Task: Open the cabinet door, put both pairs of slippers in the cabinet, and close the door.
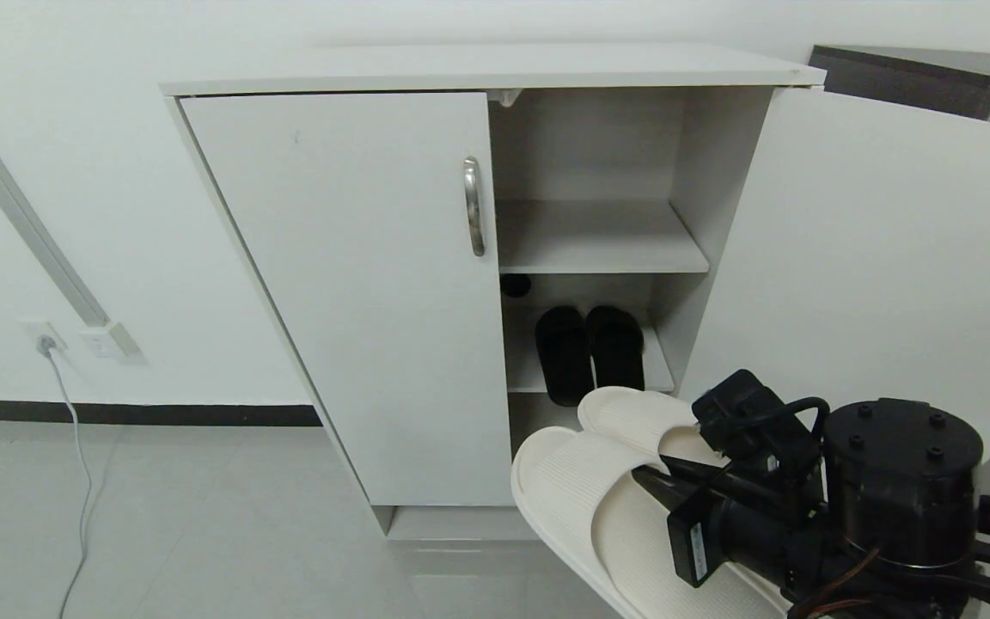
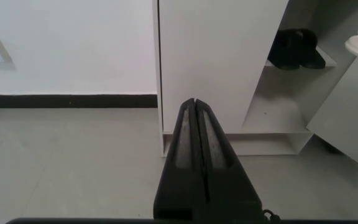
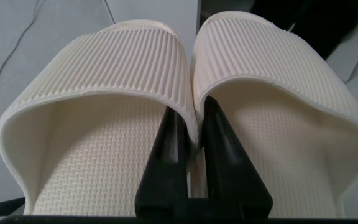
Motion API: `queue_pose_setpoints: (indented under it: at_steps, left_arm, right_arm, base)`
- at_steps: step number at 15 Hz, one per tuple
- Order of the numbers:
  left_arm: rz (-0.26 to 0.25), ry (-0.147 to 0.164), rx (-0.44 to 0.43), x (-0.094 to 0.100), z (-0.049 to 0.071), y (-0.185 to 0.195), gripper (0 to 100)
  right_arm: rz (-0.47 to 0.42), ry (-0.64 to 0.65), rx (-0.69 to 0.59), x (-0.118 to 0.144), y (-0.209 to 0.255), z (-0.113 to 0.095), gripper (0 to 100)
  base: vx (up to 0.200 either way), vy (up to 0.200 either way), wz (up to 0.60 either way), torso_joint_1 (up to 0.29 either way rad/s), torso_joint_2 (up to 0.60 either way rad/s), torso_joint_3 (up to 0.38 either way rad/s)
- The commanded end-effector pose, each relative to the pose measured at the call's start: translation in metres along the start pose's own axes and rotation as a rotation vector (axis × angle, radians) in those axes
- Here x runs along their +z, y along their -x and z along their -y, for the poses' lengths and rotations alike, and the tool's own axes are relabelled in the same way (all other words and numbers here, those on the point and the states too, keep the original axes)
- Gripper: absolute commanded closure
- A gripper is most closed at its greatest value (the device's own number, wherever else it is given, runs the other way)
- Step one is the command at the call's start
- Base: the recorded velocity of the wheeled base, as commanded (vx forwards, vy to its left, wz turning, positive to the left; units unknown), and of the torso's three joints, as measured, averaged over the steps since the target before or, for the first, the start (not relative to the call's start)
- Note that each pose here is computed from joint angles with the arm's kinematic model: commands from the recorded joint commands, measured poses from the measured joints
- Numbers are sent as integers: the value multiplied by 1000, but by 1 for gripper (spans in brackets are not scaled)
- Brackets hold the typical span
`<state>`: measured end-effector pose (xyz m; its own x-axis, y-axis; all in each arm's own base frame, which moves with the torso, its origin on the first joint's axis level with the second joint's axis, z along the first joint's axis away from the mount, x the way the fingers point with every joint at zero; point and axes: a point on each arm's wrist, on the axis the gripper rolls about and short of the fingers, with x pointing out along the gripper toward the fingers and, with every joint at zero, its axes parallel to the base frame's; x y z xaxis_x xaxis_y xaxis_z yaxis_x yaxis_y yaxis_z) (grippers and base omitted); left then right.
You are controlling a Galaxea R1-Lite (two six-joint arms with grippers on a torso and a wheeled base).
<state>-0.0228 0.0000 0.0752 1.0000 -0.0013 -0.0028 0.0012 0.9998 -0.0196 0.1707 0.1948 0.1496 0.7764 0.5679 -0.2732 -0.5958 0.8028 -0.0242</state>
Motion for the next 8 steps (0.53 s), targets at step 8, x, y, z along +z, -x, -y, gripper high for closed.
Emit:
queue_pose_setpoints:
  at_steps: [8]
  left_arm:
    - [0,0,0,0,0,0,100]
  right_arm:
    - [-1,2,5,-1,0,-1,100]
  base:
    - [0,0,0,1,34,30]
